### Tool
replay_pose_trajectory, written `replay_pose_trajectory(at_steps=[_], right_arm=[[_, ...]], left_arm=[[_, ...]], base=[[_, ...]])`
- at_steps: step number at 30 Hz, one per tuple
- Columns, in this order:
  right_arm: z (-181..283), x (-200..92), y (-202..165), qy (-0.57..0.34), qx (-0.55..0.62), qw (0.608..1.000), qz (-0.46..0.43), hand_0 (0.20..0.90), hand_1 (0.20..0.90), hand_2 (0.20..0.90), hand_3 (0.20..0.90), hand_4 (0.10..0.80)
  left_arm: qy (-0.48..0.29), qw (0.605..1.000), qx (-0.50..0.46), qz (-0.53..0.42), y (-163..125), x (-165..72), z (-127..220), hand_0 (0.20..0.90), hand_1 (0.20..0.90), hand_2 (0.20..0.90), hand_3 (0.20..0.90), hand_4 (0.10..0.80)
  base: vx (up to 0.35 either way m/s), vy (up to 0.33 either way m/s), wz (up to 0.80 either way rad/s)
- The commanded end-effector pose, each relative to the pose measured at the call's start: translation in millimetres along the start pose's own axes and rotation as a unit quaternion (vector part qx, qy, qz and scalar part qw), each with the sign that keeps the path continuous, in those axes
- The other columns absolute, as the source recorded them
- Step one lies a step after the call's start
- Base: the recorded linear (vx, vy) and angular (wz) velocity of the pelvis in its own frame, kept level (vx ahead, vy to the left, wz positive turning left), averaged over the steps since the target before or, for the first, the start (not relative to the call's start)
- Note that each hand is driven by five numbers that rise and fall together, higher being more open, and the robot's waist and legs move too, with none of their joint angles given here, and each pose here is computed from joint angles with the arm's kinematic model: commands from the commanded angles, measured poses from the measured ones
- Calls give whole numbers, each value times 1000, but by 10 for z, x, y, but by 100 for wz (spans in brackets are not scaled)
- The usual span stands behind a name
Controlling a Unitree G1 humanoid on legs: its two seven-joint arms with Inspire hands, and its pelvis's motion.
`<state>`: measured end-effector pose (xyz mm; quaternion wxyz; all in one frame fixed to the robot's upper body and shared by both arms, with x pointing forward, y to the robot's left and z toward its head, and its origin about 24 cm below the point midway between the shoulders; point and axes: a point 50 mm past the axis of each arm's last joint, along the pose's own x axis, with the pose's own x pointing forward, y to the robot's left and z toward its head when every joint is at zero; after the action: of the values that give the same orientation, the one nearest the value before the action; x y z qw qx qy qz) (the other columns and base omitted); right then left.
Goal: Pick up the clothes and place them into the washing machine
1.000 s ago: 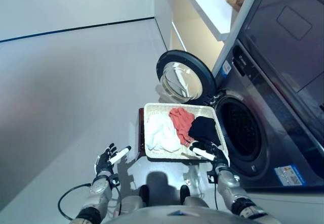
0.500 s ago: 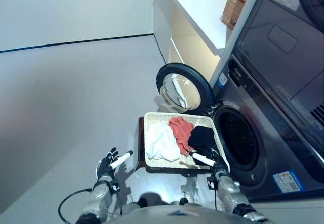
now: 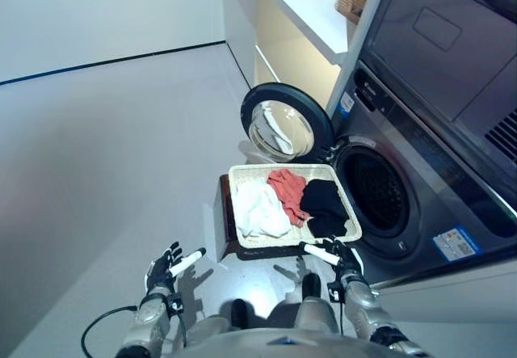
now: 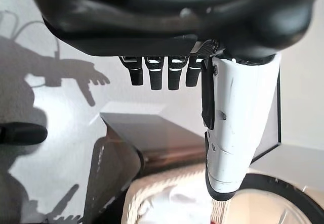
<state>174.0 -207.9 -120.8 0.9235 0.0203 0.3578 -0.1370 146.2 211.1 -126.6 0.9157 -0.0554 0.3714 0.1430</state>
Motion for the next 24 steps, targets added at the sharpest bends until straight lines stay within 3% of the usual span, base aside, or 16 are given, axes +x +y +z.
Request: replay_pose_trajectory(at_steps=[1,9,14,24], right_arm=[[523,83,102,-103,-6,995,17,900,900,900,900,800],[405,68,54,-85,-22,996,20,900,900,900,900,800],[409,102,-102,-82,-25,996,-15,900,900,900,900,800],[239,70,-278,-56,-13,997,-46,900,900,900,900,800]], left_arm=[[-94,995,-20,-1,-11,75,434,900,900,900,900,800],[-77,997,-19,-1,-43,80,358,900,900,900,900,800],[-84,996,-26,-31,-275,123,438,900,900,900,900,800],[-82,995,-21,-46,-407,145,465,900,900,900,900,800]], base=[[242,-127,7],[186,-192,25],[105,-221,53],[79,-203,9]])
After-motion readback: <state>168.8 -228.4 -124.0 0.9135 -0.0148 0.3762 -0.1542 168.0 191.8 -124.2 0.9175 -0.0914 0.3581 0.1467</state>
